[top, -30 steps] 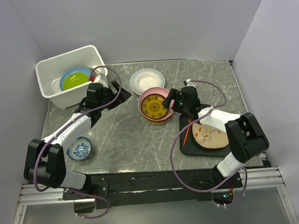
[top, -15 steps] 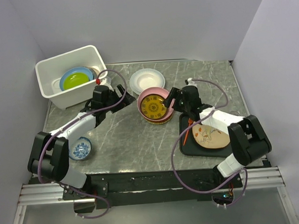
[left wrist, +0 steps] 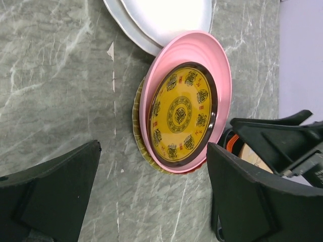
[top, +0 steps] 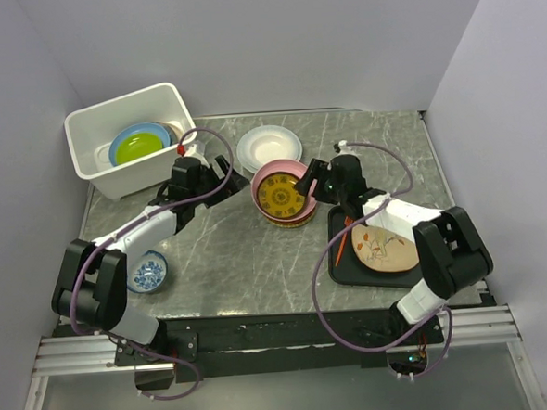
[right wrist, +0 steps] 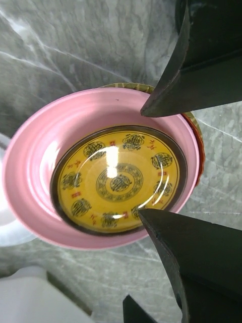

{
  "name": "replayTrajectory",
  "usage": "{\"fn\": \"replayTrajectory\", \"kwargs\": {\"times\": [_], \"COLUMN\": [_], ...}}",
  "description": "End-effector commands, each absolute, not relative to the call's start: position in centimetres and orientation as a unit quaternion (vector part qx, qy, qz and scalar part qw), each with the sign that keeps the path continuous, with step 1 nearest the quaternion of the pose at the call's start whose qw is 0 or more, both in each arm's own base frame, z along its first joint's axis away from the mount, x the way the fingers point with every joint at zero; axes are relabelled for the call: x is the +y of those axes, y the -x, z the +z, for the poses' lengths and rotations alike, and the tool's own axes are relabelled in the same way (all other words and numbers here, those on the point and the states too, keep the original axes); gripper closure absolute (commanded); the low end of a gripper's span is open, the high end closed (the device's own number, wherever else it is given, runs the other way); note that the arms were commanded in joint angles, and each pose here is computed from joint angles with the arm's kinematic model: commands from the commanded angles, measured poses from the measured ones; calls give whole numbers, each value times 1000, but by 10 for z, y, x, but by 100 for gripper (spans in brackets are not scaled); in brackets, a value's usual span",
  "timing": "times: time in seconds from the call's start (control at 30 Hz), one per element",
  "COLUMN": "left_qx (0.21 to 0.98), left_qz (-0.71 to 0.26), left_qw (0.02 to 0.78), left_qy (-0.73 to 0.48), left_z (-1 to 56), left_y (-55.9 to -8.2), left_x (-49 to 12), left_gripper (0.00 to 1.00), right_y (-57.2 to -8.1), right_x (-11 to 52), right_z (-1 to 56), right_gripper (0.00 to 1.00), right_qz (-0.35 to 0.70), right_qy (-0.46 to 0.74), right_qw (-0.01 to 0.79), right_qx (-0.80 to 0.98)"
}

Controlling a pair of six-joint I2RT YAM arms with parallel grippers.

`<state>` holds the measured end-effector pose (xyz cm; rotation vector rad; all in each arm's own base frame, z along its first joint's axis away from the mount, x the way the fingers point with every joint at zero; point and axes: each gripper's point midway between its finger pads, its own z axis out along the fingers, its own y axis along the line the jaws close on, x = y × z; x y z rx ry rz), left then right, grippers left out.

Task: Place the plates into the plastic bin on the countertop
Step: Pick up the plate at the center of the board.

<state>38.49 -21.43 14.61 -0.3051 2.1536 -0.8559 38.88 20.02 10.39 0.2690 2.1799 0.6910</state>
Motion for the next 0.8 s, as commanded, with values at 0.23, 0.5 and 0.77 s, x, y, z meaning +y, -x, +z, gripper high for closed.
{"fn": "replayTrajectory", "kwargs": {"times": [0.23,0.5,0.77], "left_qx": [845,847,849], "left_qz": [-354,-362,-342], "left_qw": [385,374,385], "left_qy": [113,113,117], "left_z": [139,129,135], "left_y": [-386,-383,-380], "left_x": [-224,-230,-221], "left_gripper": [9,10,9], "right_y": [-410,-409,-407], "right_x": [217,220,229], "right_z": [106,90,70], "right_gripper": [22,25,37], "right_qz": [301,307,326], "right_qy": [-99,-105,-118], "right_qw": [409,395,366], "right_qx": [856,859,864]}}
